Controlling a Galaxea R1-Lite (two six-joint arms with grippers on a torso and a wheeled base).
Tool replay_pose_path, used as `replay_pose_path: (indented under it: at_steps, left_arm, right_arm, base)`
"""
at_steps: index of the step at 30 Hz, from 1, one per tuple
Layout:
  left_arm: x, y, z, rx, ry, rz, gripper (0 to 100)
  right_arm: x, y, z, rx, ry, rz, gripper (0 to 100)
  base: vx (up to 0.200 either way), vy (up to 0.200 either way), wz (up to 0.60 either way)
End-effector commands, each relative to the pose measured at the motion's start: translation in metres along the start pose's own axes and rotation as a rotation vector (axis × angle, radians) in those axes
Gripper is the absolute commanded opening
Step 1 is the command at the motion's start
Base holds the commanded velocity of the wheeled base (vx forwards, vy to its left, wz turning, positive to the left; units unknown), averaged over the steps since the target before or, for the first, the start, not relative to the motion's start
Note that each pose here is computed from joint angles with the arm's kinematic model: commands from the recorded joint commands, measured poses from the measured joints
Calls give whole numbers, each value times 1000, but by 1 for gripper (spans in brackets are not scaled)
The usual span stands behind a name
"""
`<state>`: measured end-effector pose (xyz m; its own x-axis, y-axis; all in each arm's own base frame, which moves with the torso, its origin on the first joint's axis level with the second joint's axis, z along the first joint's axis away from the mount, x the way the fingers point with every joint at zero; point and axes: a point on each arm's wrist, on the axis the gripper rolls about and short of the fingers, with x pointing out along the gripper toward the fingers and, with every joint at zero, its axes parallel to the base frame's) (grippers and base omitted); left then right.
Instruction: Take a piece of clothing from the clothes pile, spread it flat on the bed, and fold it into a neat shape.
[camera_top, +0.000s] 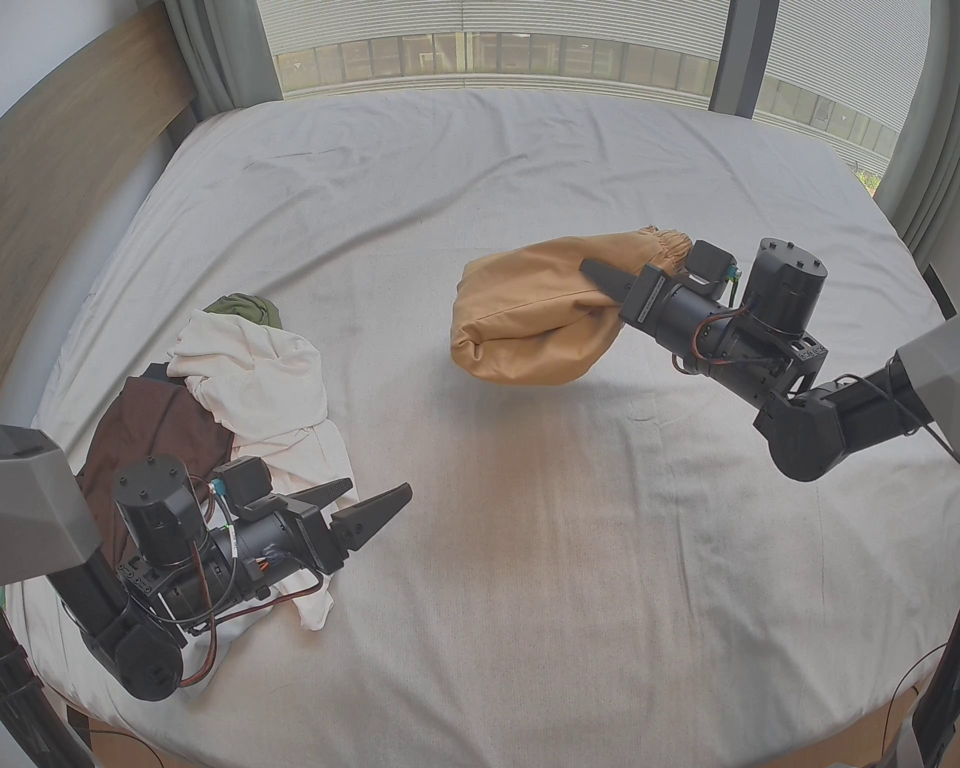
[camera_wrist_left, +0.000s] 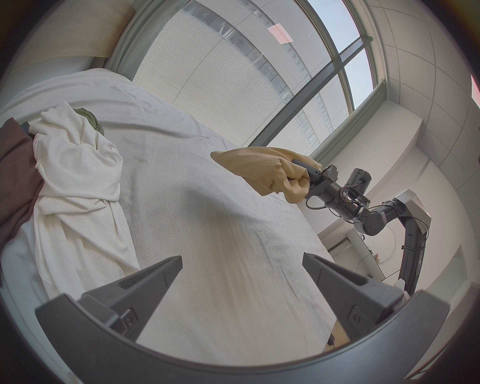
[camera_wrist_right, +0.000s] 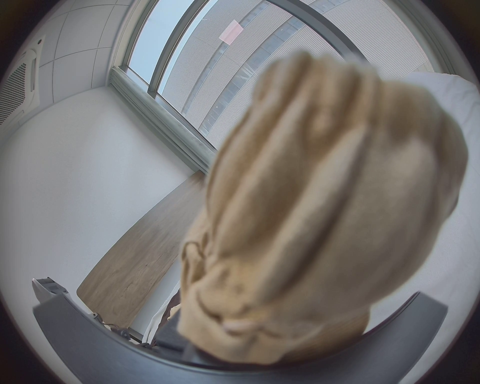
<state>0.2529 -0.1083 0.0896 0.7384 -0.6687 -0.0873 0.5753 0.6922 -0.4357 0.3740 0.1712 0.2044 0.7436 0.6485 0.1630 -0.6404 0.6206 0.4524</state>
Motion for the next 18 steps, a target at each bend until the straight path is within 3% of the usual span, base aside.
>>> replay_pose_path:
  at_steps: [1,18]
  left_arm:
    - [1,0,-1,-2,5,0,100]
    - [-1,0,-5,-6,19,1,100]
  right_arm:
    - [15,-17,-6,1,2,-18,0]
    - [56,-57,3,-15,-37,-55,0]
  base:
    - [0,0,0]
    - [0,0,0]
